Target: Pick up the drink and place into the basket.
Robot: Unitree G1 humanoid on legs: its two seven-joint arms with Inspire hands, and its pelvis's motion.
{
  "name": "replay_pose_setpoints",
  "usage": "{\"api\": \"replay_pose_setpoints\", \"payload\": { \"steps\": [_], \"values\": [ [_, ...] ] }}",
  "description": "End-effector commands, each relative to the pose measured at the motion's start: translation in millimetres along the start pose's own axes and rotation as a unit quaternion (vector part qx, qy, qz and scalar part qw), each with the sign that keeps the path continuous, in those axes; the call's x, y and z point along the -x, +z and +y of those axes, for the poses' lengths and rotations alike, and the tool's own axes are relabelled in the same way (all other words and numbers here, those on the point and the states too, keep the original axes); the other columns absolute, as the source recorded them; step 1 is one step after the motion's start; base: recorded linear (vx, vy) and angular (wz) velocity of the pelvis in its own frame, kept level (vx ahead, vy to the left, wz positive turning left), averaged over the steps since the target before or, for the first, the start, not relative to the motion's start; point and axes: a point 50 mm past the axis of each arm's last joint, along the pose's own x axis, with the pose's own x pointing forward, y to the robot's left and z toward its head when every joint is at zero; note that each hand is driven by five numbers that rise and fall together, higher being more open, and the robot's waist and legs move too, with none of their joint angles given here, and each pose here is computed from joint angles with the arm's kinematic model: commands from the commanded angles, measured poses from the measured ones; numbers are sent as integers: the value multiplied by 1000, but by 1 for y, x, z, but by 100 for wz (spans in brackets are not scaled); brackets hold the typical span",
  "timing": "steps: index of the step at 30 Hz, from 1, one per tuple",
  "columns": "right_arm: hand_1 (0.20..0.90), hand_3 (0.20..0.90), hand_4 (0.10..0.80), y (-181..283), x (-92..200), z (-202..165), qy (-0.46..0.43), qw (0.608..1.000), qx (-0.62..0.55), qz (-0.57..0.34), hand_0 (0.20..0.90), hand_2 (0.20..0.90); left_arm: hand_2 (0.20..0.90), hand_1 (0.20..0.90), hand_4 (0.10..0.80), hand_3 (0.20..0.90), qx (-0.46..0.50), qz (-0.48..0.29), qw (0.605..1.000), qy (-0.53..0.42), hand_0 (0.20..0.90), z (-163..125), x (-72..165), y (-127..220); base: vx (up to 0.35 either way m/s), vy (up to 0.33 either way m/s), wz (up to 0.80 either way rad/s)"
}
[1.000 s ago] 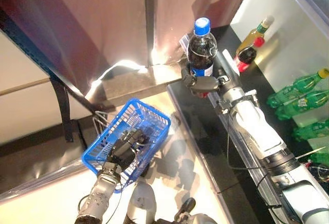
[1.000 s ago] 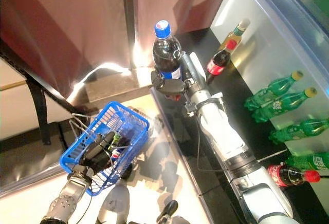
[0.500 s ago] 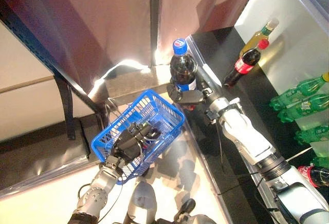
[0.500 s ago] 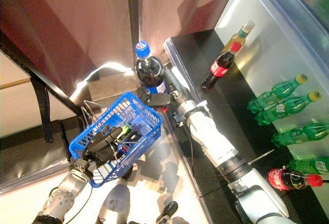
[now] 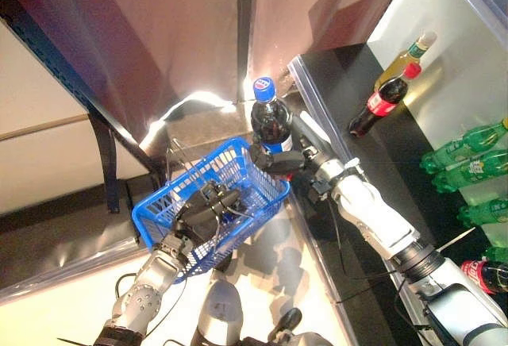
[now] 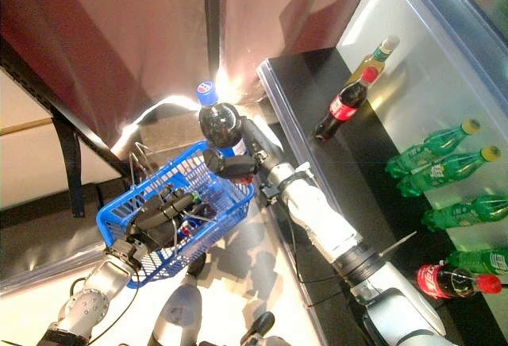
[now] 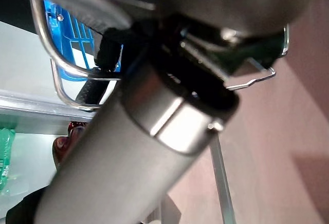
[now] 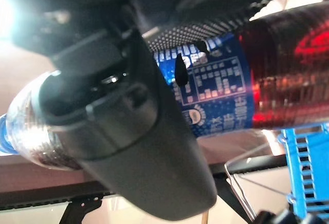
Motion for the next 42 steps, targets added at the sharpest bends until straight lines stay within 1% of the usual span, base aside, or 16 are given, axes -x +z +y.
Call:
{"api": "replay_pose_setpoints", "payload": {
  "steps": [1,11,17,20,23,32,42],
  "values": [
    [300,200,100,34,-6,24,37,992,-47,-112,300,300,300,300,100,200,-39,-89,919,-382,300,-126,-17,30,0,0,0],
    [300,200,100,16,-5,37,64,994,-53,-67,300,300,300,300,100,200,-43,-87,903,-418,300,-140,-14,30,0,0,0],
    [300,200,100,-8,-3,40,68,997,-44,-3,300,300,300,300,100,200,-50,-88,892,-440,300,-147,-11,30,0,0,0],
    [300,200,100,-22,-1,38,65,997,-22,36,300,300,300,300,100,200,-62,-87,886,-450,300,-150,-9,31,0,0,0],
    [300,200,100,-28,-2,38,66,996,12,57,300,300,300,300,100,200,-67,-82,882,-460,300,-155,-9,30,0,0,0],
    [300,200,100,-36,-10,36,70,987,108,98,300,300,300,300,100,200,-71,-72,865,-491,300,-164,-6,29,0,0,0],
    [300,200,100,-38,-13,36,96,975,161,120,300,300,300,300,100,200,-84,-57,845,-525,300,-174,-3,27,0,0,0]
  ]
}}
